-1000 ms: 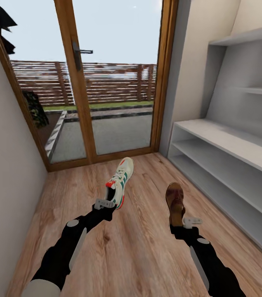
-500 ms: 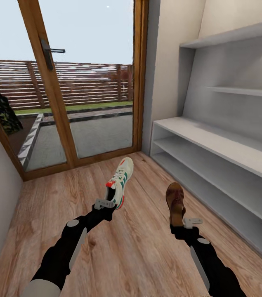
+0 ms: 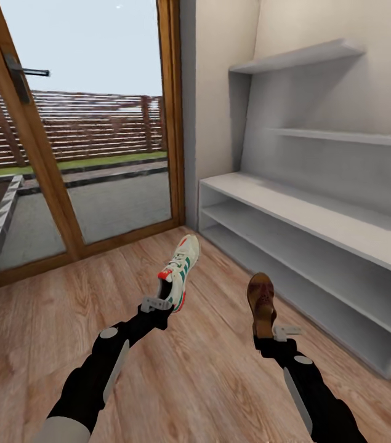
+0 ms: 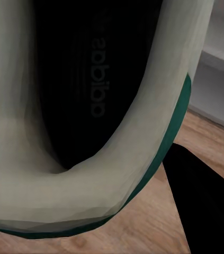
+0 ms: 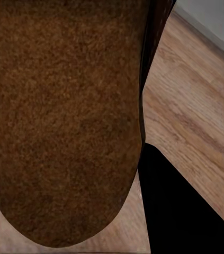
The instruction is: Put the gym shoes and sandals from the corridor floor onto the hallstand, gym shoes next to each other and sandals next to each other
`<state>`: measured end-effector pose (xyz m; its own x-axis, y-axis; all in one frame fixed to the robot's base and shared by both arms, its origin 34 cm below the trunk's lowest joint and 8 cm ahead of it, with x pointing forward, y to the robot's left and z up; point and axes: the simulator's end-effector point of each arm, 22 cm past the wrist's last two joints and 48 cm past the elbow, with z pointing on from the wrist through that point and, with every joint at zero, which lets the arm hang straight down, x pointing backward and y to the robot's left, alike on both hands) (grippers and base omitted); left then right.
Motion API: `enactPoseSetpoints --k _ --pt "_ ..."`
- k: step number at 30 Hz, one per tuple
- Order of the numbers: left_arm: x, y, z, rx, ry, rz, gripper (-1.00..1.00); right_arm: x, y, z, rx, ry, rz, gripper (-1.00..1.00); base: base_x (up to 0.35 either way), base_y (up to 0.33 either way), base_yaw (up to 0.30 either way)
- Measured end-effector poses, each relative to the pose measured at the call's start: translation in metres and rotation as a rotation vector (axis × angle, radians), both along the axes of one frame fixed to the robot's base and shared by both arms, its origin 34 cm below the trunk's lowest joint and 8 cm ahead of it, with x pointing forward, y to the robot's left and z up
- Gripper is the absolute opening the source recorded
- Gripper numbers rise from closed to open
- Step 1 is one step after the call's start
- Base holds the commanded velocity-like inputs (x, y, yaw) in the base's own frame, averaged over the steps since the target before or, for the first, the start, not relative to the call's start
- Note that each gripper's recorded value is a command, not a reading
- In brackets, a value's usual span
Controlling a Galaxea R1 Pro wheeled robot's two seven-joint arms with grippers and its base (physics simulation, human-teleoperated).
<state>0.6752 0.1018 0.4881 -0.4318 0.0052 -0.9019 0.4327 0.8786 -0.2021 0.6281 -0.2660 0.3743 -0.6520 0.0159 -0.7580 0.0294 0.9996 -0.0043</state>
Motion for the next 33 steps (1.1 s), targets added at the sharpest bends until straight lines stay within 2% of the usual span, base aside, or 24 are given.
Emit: enactPoseSetpoints --k 27,33 --pt "-0.0001 -0.0006 0.0000 0.000 0.000 -0.001 -1.00 0.0002 0.0005 0.0003 0.001 -0.001 0.002 -1.00 0.000 0.001 -0.300" --pt "-0.0002 -0.0012 0.0005 -0.002 0.000 -0.001 -1.00 0.0002 0.0004 0.0004 0.001 -0.001 0.001 -1.00 0.036 0.147 -0.300"
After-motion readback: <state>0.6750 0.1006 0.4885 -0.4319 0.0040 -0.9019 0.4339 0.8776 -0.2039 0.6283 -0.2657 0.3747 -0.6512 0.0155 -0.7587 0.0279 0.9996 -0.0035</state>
